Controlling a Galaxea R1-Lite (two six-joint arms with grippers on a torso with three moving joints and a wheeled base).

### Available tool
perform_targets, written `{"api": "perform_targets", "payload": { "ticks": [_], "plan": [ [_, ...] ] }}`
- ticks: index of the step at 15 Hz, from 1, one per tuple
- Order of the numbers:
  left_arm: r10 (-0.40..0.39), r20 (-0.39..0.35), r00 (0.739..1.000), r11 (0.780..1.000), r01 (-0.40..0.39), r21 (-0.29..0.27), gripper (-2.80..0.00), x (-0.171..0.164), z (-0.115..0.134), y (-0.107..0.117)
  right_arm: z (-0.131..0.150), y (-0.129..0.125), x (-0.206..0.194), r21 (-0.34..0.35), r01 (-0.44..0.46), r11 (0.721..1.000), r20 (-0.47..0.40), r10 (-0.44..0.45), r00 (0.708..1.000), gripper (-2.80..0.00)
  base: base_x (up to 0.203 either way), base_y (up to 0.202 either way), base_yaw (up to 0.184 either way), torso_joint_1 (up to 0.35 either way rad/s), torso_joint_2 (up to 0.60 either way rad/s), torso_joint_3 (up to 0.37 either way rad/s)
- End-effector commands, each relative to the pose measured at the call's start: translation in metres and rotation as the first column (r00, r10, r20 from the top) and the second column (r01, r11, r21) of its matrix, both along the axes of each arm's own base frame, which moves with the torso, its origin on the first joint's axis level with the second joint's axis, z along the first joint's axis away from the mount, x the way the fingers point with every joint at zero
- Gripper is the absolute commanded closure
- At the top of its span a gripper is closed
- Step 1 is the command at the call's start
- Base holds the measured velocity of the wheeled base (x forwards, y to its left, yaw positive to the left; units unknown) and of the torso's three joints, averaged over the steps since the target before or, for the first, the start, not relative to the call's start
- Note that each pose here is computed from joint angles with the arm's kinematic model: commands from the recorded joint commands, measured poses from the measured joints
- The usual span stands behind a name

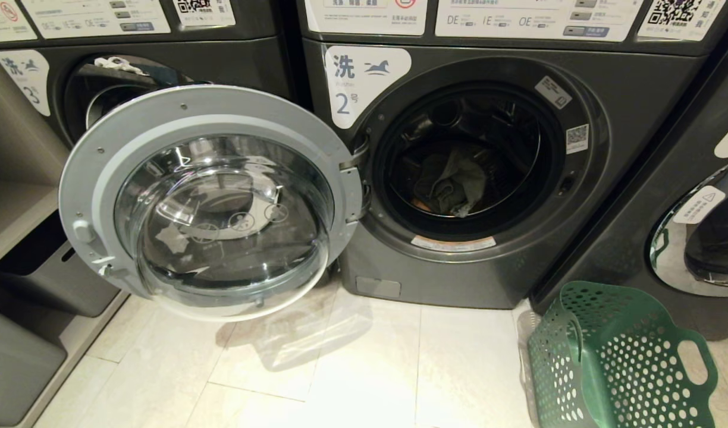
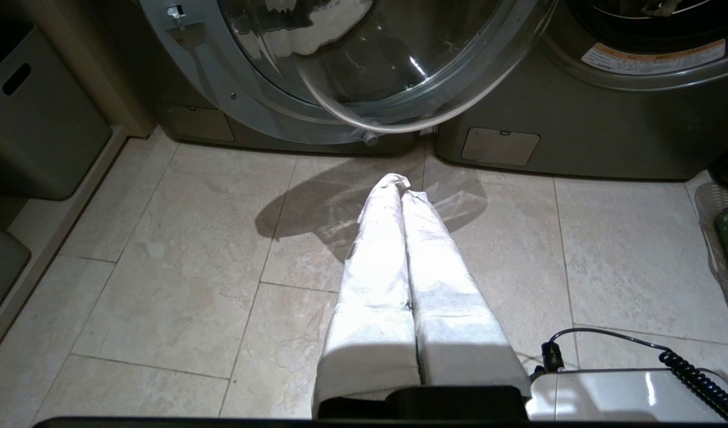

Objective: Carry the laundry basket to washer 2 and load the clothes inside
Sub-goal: Close the washing machine door with the left hand

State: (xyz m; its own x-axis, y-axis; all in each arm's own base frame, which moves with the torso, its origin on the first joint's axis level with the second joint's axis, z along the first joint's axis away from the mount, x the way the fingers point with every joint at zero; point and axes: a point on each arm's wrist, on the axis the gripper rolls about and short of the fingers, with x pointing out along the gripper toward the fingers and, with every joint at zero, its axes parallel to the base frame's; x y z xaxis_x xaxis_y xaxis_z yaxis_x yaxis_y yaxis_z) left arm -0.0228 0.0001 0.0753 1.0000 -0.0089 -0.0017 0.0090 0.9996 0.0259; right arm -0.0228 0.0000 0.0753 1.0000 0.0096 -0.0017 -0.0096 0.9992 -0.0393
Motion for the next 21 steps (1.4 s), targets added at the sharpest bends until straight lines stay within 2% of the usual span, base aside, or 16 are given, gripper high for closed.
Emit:
{"api": "perform_targets", "payload": {
  "ticks": [1, 21],
  "plan": [
    [0.0, -0.001, 1.0, 1.0, 0.0, 0.0, 0.0, 0.0001, 0.0001, 0.0, 0.0001, 0.0, 0.0001, -0.001, -0.001, 1.0, -0.001, 0.001, 1.0, 0.0, 0.0, 0.0, 0.0, 0.0, 0.0, 0.0],
    [-0.007, -0.003, 1.0, 1.0, 0.007, 0.009, 0.0, 0.0001, -0.0001, -0.0001, 0.0001, -0.0001, 0.0001, 0.001, 0.002, 1.0, -0.001, -0.002, 1.0, 0.0, 0.0, 0.0, 0.0, 0.0, 0.0, 0.0]
  ]
}}
